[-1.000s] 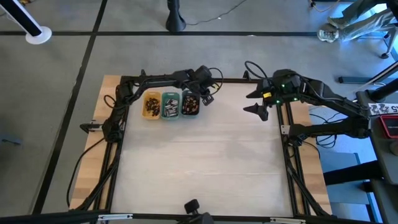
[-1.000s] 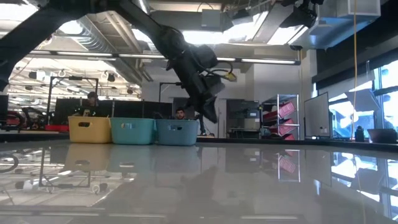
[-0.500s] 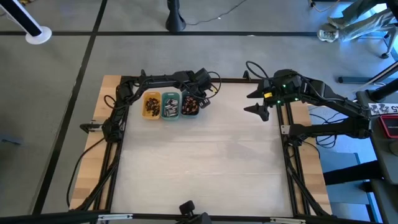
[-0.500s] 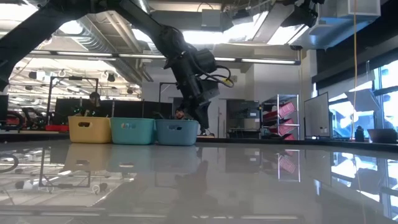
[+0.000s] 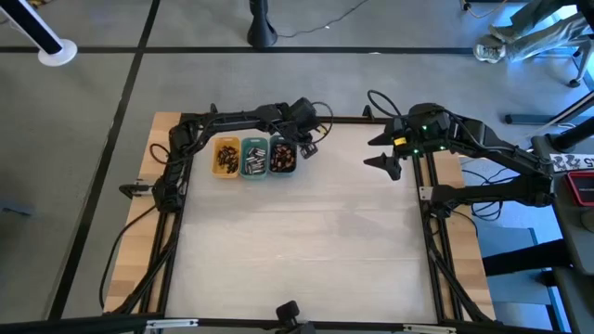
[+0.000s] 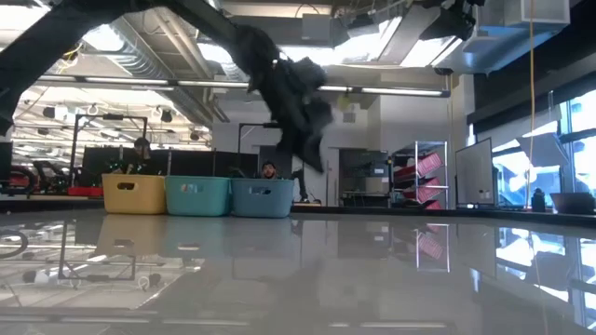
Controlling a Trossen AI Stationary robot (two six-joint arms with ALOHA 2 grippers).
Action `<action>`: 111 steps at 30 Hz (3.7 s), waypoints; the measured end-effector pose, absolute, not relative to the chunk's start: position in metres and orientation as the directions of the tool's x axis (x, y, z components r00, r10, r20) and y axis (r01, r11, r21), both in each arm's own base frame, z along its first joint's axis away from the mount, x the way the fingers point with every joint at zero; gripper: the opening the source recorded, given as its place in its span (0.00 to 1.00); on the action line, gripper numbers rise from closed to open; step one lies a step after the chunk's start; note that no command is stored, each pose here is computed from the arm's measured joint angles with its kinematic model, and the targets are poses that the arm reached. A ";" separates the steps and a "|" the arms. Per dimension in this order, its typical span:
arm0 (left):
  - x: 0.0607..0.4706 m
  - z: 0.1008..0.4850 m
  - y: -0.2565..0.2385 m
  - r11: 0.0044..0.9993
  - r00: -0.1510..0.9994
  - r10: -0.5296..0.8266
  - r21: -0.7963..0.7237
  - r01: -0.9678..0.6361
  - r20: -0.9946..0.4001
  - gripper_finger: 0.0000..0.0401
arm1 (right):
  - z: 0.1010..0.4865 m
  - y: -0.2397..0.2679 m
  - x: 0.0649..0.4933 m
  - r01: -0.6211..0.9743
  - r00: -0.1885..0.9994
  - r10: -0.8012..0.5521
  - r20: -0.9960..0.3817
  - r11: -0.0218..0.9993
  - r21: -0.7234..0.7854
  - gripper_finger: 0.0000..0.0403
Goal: Sort batteries
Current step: Return to Home Position
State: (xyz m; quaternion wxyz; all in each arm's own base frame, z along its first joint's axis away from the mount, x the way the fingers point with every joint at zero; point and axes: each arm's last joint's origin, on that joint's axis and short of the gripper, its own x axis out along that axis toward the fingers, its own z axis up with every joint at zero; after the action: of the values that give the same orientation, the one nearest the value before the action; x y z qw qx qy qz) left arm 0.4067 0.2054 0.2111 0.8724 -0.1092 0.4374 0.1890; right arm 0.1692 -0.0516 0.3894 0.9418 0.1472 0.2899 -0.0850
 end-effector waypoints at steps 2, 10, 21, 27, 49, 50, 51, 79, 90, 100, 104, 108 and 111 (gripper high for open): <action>0.409 0.229 0.202 0.920 0.623 0.226 -0.047 -0.390 -0.749 0.00 | 0.390 -0.052 0.170 0.243 0.823 -0.076 -0.563 0.943 0.228 0.82; 0.390 0.305 0.174 0.968 0.815 0.079 -0.150 -0.200 -0.574 0.00 | 0.394 -0.049 0.166 0.200 0.846 -0.031 -0.532 0.944 0.263 0.82; 0.309 0.357 0.106 0.980 0.916 0.089 -0.130 -0.151 -0.392 0.00 | 0.432 -0.033 0.112 0.182 0.968 -0.136 -0.209 0.958 0.221 0.82; 0.253 0.348 0.078 0.956 0.953 0.160 -0.198 -0.214 -0.259 0.00 | 0.409 -0.030 0.105 0.142 0.989 -0.124 -0.083 0.951 0.274 0.72; 0.132 0.323 0.038 0.915 0.964 0.266 -0.311 -0.255 -0.008 0.00 | 0.339 -0.043 0.137 0.234 0.972 -0.211 -0.101 0.890 0.392 0.18; 0.131 0.324 0.038 0.917 0.964 0.266 -0.307 -0.254 -0.003 0.00 | 0.339 -0.043 0.137 0.234 0.972 -0.211 -0.101 0.889 0.394 0.19; 0.130 0.324 0.038 0.918 0.964 0.266 -0.304 -0.254 0.000 0.00 | 0.339 -0.043 0.137 0.234 0.972 -0.210 -0.104 0.889 0.395 0.19; 0.111 0.317 0.032 0.933 0.961 0.265 -0.232 -0.277 -0.081 0.00 | 0.324 -0.039 0.138 0.075 0.997 -0.070 -0.031 0.969 0.235 0.19; 0.093 0.289 0.028 0.923 0.956 0.294 -0.255 -0.290 -0.022 0.00 | 0.259 -0.038 0.133 0.087 0.995 -0.099 0.019 0.939 0.332 0.19; 0.080 0.240 0.024 0.904 0.949 0.300 -0.346 -0.250 0.098 0.00 | 0.218 -0.037 0.130 0.060 0.988 -0.107 0.109 0.929 0.365 0.19; 0.075 0.228 0.023 0.903 0.942 0.311 -0.350 -0.251 0.127 0.00 | 0.212 -0.037 0.129 0.071 0.986 -0.121 0.114 0.926 0.370 0.19; 0.080 0.216 0.025 0.891 0.943 0.318 -0.372 -0.261 0.101 0.00 | 0.204 -0.038 0.128 0.097 0.985 -0.143 0.092 0.915 0.391 0.19; 0.083 0.208 0.026 0.886 0.942 0.318 -0.387 -0.255 0.107 0.00 | 0.201 -0.038 0.128 0.108 0.983 -0.157 0.093 0.912 0.396 0.19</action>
State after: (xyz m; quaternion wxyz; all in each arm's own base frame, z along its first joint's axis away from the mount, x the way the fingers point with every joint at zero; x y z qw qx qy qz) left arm 0.0831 0.0257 0.2079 0.9674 -0.1872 -0.0842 0.1481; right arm 0.1279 -0.0382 0.2006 0.9758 0.1985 -0.0614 -0.0679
